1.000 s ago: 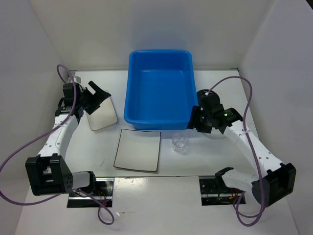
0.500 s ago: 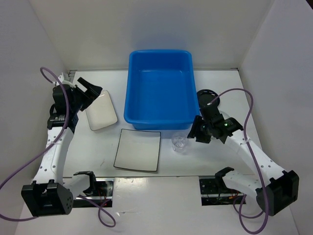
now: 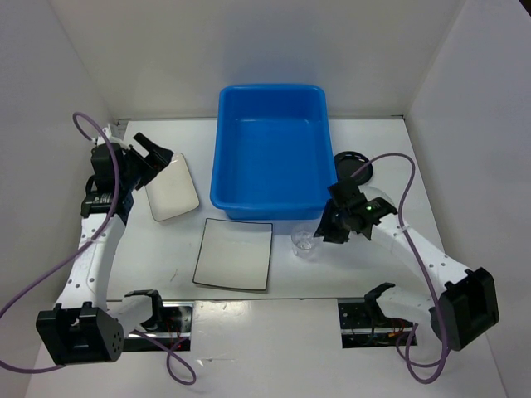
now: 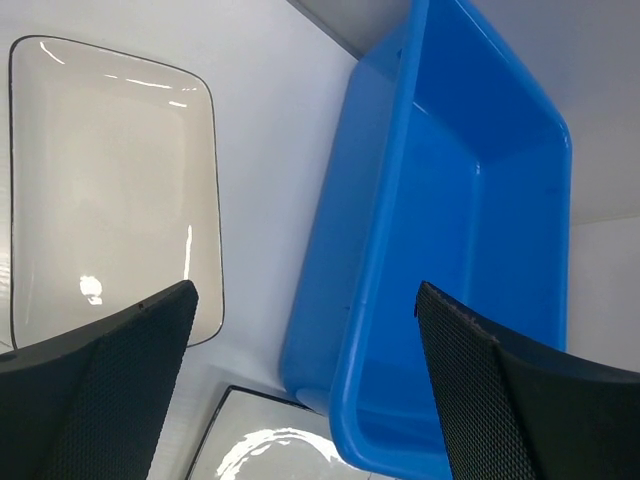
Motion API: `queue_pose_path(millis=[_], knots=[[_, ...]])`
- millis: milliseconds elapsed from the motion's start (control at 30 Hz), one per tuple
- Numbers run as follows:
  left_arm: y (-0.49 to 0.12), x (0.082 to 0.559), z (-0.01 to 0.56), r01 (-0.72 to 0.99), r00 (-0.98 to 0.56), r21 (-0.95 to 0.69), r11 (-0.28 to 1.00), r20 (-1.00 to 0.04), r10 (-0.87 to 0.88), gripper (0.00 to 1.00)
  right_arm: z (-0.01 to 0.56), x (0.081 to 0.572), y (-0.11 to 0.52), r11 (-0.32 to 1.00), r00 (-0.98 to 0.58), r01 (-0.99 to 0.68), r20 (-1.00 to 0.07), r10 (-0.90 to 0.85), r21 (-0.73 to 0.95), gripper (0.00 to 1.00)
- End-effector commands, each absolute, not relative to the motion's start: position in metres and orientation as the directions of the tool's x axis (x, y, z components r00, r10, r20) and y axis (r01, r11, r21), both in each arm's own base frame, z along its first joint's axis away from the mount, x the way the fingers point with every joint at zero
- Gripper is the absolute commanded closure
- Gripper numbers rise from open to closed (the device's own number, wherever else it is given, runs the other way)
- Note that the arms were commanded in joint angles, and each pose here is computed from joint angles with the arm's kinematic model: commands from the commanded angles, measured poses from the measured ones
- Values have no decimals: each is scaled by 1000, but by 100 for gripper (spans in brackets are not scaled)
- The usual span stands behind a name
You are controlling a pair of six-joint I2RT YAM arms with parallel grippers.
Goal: Place the mixed dishes into the plastic bin
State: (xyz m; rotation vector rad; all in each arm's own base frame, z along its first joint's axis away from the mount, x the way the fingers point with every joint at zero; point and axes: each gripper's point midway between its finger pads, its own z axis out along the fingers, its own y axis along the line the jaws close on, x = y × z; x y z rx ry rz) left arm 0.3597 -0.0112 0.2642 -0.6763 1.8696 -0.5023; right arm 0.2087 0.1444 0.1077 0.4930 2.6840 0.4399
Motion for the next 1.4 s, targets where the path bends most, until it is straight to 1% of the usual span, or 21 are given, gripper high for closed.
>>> queue_pose_path(millis=[0, 67, 167, 200, 300, 467, 533, 567, 667, 733, 867, 933, 1033, 1067, 1100, 1133, 1200, 1233, 1300, 1333, 1367], knots=[[-13, 359, 277, -192, -282, -598, 778, -726, -627, 3, 100, 210, 160, 884, -869, 267, -300, 393, 385, 61], [-16, 358, 274, -195, -293, -585, 787, -731, -616, 2, 95, 208, 163, 880, -867, 284, -289, 405, 381, 61], [-19, 358, 273, -187, -299, -563, 805, -748, -593, 2, 91, 205, 168, 885, -873, 273, -289, 393, 378, 67], [-22, 356, 274, -184, -301, -561, 807, -750, -589, 2, 91, 204, 171, 883, -874, 275, -285, 394, 381, 67], [-27, 353, 273, -175, -308, -551, 816, -757, -576, 2, 87, 203, 169, 883, -867, 291, -290, 406, 367, 76], [-28, 350, 269, -181, -312, -532, 827, -766, -562, 1, 86, 196, 163, 878, -860, 315, -284, 425, 359, 77], [-31, 348, 272, -166, -312, -526, 834, -775, -550, 1, 83, 194, 161, 879, -860, 316, -282, 424, 357, 81], [-29, 348, 272, -173, -307, -523, 835, -777, -550, 1, 84, 194, 161, 874, -857, 326, -279, 434, 360, 86], [-33, 348, 272, -165, -312, -523, 836, -777, -547, 1, 84, 189, 158, 871, -855, 337, -271, 442, 357, 96], [-31, 348, 272, -172, -307, -520, 836, -778, -548, 1, 89, 187, 157, 864, -849, 340, -275, 452, 371, 100], [-32, 348, 272, -169, -309, -511, 843, -785, -537, 1, 106, 181, 154, 850, -837, 350, -277, 472, 393, 100], [-32, 348, 272, -169, -309, -511, 843, -785, -537, 1, 117, 172, 153, 849, -847, 348, -256, 467, 396, 100], [-35, 347, 270, -163, -322, -502, 850, -787, -526, 1, 151, 158, 162, 841, -877, 267, -243, 415, 471, 100], [-33, 347, 269, -170, -318, -499, 850, -789, -526, 1, 160, 145, 166, 838, -903, 240, -204, 378, 490, 100], [-33, 347, 269, -170, -318, -499, 850, -789, -526, 1, 171, 141, 168, 835, -914, 206, -204, 351, 510, 100], [-33, 346, 272, -165, -311, -501, 850, -791, -527, 1, 198, 142, 172, 826, -918, 137, -244, 314, 546, 100], [-33, 345, 272, -165, -311, -501, 850, -791, -527, 1, 224, 142, 174, 826, -920, 91, -270, 283, 557, 100], [-33, 345, 272, -165, -311, -501, 850, -791, -527, 1, 263, 155, 177, 807, -887, 23, -361, 289, 591, 100], [-32, 344, 275, -168, -299, -500, 850, -796, -527, 1, 293, 177, 179, 811, -843, -18, -445, 302, 584, 100], [-35, 344, 275, -160, -303, -500, 851, -796, -524, 1, 317, 195, 188, 805, -816, -55, -491, 305, 591, 100], [-35, 344, 275, -160, -304, -500, 851, -796, -524, 1, 325, 208, 192, 813, -793, -101, -540, 282, 573, 100]])
